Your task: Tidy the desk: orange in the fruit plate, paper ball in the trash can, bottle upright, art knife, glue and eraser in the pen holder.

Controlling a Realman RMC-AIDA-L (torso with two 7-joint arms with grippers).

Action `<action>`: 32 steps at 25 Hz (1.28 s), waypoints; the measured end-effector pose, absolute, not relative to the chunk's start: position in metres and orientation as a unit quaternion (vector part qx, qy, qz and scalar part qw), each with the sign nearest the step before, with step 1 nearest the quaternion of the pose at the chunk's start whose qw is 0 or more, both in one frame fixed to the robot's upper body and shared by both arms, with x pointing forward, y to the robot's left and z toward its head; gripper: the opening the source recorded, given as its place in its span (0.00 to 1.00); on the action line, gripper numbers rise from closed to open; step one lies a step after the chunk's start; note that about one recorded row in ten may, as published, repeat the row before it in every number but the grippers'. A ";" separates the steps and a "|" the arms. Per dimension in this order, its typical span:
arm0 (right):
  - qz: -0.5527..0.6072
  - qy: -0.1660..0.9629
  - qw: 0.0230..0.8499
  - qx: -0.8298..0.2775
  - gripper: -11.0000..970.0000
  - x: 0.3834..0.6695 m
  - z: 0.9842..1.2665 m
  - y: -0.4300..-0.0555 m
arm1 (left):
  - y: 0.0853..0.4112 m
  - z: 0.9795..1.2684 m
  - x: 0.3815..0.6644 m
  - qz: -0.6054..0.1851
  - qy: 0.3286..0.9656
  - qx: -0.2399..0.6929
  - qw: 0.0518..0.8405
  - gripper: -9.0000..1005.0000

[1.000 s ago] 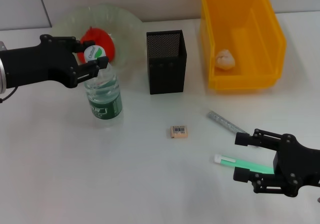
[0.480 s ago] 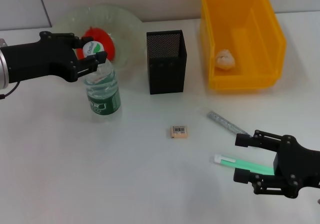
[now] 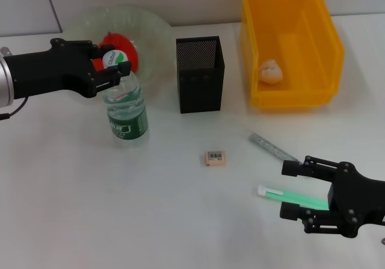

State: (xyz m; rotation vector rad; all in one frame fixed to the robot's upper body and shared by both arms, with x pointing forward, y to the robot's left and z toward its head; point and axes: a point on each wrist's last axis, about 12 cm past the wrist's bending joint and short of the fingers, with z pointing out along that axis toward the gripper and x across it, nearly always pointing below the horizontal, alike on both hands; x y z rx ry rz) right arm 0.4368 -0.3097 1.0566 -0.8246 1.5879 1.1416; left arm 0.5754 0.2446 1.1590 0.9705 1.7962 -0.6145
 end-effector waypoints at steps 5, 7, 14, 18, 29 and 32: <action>0.470 0.654 0.488 -0.336 0.84 0.436 1.056 -0.310 | 0.243 1.160 0.576 -0.255 0.736 0.398 0.484 0.45; 0.469 0.655 0.488 -0.336 0.84 0.435 1.056 -0.311 | 0.242 1.161 0.576 -0.258 0.734 0.399 0.485 0.45; 0.471 0.650 0.495 -0.332 0.84 0.434 1.059 -0.314 | 0.244 1.182 0.572 -0.283 0.700 0.403 0.517 0.71; 0.464 0.657 0.504 -0.314 0.84 0.435 1.073 -0.333 | 0.244 1.183 0.545 -0.329 0.633 0.442 0.545 0.77; 0.412 0.709 0.481 -0.311 0.84 0.444 1.144 -0.379 | 0.238 1.087 0.497 -0.392 0.568 0.462 0.558 0.84; 0.402 0.720 0.463 -0.324 0.84 0.452 1.165 -0.377 | 0.233 1.069 0.493 -0.408 0.576 0.452 0.545 0.84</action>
